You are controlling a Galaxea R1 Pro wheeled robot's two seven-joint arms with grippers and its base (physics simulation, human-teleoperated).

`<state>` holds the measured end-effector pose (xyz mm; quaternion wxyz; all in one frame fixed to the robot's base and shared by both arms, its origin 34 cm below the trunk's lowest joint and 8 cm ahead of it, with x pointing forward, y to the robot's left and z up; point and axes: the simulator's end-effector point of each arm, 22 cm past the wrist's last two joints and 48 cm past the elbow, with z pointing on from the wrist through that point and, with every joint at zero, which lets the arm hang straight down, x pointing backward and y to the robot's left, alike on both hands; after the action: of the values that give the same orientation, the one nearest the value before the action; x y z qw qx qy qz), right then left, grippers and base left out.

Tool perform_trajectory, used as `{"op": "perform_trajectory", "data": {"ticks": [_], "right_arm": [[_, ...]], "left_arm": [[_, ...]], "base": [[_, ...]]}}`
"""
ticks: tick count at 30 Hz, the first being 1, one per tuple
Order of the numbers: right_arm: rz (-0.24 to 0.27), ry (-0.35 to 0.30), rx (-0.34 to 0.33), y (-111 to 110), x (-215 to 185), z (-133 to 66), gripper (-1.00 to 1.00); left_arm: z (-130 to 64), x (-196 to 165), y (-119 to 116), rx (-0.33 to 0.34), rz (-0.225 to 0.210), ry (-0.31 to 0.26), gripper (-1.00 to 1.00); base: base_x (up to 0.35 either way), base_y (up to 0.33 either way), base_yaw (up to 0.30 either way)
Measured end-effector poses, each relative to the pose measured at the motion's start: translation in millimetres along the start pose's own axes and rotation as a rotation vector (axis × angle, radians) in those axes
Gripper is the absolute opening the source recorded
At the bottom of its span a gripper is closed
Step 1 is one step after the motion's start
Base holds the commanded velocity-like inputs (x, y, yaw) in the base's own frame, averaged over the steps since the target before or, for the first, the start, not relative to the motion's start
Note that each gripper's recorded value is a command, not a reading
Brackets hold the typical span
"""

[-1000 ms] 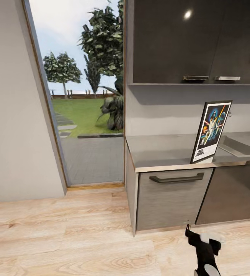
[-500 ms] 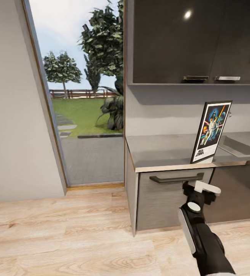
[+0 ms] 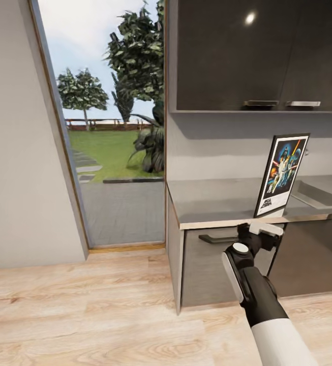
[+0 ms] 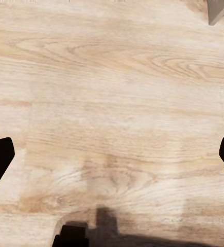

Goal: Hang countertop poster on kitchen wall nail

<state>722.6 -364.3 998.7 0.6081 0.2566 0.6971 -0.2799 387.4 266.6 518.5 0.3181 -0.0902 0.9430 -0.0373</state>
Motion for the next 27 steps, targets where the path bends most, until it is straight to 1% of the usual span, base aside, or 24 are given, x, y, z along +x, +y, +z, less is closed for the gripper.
{"op": "perform_trajectory", "data": {"ticks": [4, 9, 19, 22, 27], "right_arm": [[-0.01, 0.003, -0.005, 2.9, 3.2, -0.5, 1.0], [-0.014, 0.004, -0.007, 4.3, 5.2, -0.6, 1.0], [-0.018, 0.009, -0.008, 5.1, 7.8, -0.3, 1.0], [-0.02, 0.01, -0.008, 5.4, 8.7, -0.1, 1.0], [-0.02, 0.01, -0.008, 5.5, 9.2, 0.1, 1.0]], "left_arm": [[-0.1, 0.2, 0.0, 0.0, 0.0, 0.001, 1.0], [-0.1, 0.2, 0.0, 0.0, 0.001, 0.001, 1.0], [0.0, 0.3, -0.1, 0.0, 0.002, 0.001, 1.0], [0.0, 0.3, -0.1, 0.0, 0.002, 0.001, 1.0], [0.1, 0.2, 0.0, 0.0, 0.002, 0.001, 1.0]], "base": [[0.268, -0.044, 0.0], [0.303, -0.131, 0.0], [0.274, -0.215, 0.0], [0.172, -0.16, 0.0], [0.063, -0.055, 0.0]]}}
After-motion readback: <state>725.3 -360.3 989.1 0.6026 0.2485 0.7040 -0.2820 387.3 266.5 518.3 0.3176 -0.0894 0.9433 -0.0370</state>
